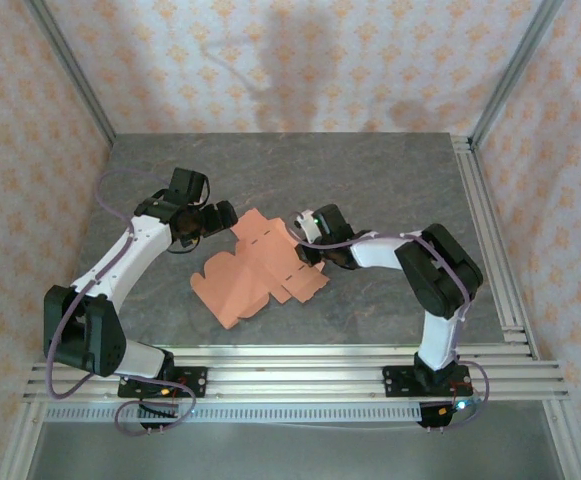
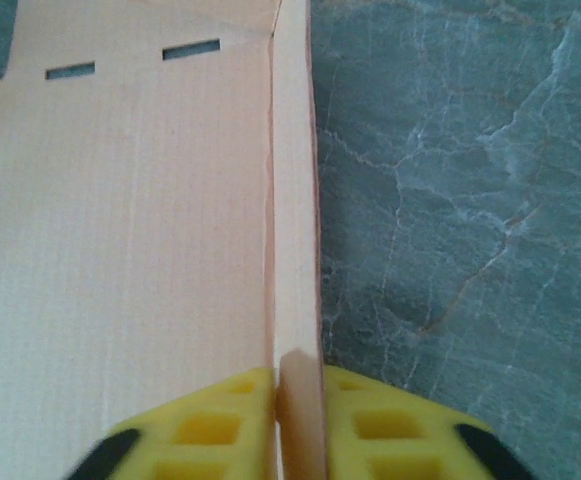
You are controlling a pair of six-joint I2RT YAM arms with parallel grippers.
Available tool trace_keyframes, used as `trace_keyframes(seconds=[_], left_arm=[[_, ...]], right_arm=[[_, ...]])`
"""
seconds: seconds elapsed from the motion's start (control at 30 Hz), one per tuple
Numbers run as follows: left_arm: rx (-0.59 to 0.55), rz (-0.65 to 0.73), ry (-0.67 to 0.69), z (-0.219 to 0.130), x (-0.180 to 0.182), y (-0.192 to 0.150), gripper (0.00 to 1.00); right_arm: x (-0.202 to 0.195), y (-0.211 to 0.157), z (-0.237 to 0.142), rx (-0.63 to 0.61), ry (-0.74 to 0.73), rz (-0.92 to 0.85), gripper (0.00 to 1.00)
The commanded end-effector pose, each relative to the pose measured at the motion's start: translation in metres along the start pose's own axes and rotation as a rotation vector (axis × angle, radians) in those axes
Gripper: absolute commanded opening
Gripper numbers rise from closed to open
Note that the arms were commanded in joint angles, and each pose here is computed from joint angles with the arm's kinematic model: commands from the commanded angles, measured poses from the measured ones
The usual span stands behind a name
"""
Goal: Fold the paper box
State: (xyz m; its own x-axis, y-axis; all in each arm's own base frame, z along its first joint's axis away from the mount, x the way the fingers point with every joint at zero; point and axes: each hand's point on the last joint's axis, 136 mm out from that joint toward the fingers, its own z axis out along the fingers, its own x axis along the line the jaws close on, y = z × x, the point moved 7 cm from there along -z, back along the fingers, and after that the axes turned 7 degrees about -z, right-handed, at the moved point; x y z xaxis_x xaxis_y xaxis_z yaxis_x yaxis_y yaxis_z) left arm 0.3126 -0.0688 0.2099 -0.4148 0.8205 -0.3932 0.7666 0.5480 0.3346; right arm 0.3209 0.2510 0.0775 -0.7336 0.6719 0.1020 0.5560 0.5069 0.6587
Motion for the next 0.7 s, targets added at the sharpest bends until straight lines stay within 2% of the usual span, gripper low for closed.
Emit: trace_keyframes(seconds=[0.0,0.13,0.23,0.33,0.5,0.67], left_arm=[[0.015,0.023,0.006,0.004,0.003,-0.003,0.91],[0.013,0.025,0.005,0.003,0.003,-0.003,0.91],[0.016,0.024,0.01,0.004,0.004,-0.003,0.91],[0.014,0.025,0.008,0.004,0.003,-0.003,0.91],[-0.013,0.0,0.02,0.003,0.006,-0.002,0.91],[-0.056,-0.066,0.02,-0.002,0.014,0.003,0.92]], right_arm=[[0.003,-0.003,0.005,0.051,-0.002,-0.033,0.13],[0.003,-0.004,0.005,0.075,-0.021,-0.062,0.12],[0.005,-0.002,0.002,0.086,-0.022,-0.082,0.03],[0.008,0.002,-0.001,0.085,-0.03,-0.103,0.0],[0.011,0.011,-0.01,0.062,-0.057,-0.123,0.0],[0.011,0.024,-0.031,0.021,-0.184,-0.199,0.0]])
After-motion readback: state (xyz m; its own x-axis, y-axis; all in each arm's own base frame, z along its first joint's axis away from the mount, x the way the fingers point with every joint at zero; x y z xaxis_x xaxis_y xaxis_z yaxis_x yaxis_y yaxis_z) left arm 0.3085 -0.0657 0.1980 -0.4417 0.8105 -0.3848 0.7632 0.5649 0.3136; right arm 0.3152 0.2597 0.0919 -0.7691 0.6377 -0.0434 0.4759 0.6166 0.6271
